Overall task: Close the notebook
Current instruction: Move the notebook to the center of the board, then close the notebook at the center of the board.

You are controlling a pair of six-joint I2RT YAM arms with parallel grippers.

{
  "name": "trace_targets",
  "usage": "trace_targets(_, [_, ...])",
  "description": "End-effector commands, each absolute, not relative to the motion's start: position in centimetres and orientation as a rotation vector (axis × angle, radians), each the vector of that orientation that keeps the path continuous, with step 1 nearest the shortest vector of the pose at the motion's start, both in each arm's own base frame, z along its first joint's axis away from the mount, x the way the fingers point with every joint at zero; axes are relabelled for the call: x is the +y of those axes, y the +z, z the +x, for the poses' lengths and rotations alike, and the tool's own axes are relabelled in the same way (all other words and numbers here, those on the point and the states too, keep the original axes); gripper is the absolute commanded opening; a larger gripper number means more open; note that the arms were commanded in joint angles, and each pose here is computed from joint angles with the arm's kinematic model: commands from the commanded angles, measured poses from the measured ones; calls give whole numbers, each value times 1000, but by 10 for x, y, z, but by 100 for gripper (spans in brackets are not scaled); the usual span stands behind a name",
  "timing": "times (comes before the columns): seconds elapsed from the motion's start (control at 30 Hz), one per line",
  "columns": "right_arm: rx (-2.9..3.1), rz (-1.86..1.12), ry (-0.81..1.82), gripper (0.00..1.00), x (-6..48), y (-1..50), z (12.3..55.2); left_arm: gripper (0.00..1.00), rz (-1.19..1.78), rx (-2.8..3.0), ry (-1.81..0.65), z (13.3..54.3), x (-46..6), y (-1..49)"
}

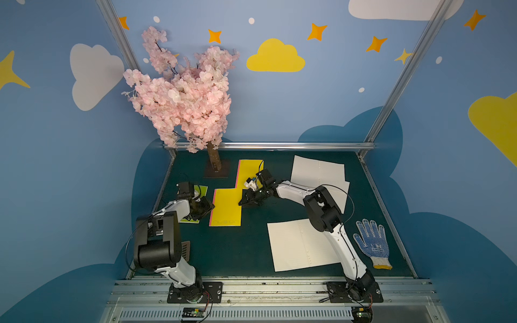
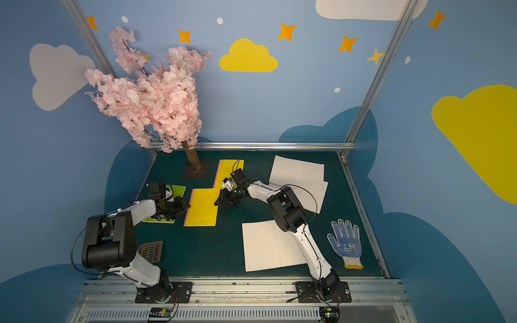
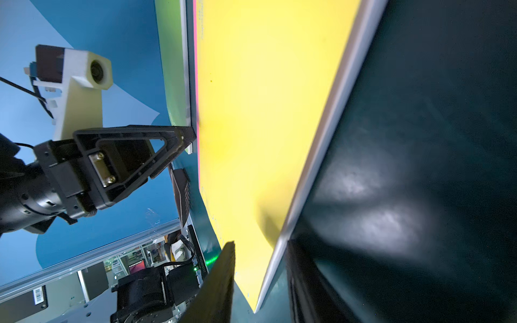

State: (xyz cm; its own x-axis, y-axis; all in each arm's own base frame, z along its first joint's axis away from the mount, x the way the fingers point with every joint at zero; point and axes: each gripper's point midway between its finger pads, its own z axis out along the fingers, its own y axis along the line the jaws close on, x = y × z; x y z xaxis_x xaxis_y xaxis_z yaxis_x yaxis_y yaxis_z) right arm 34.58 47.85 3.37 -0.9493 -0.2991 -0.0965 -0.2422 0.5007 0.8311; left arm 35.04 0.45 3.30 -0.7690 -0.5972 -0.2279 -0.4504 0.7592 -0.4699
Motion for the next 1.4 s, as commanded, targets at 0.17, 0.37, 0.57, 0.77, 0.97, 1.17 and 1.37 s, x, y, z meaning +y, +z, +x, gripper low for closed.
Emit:
trace_targets(0.17, [-2822,523,-1362,38,454,58,354,53,-783,2550,-605,343,-1,55])
trace_targets(0.37, [-2846,537,-1382,40,441,81,348,55,-752,2508,-736,342,-25,70])
trace_targets(0.57, [-2871,513,-1384,41,423,92,342,56,-656,2514,-821,341,-64,83])
trace_targets(0.77, [-2911,435,-1354,41,390,84,338,57,-550,2524,-890,332,-103,98])
trace_targets(0.97, [-2973,346,-1280,41,342,76,334,59,-493,2518,-988,312,-134,110])
trace_targets(1.17, [-3000,206,-1250,42,291,66,330,60,-425,2583,-1032,283,-166,100])
trace_targets(1.37, [-2991,116,-1256,42,263,60,321,60,-369,2659,-1037,262,-187,84])
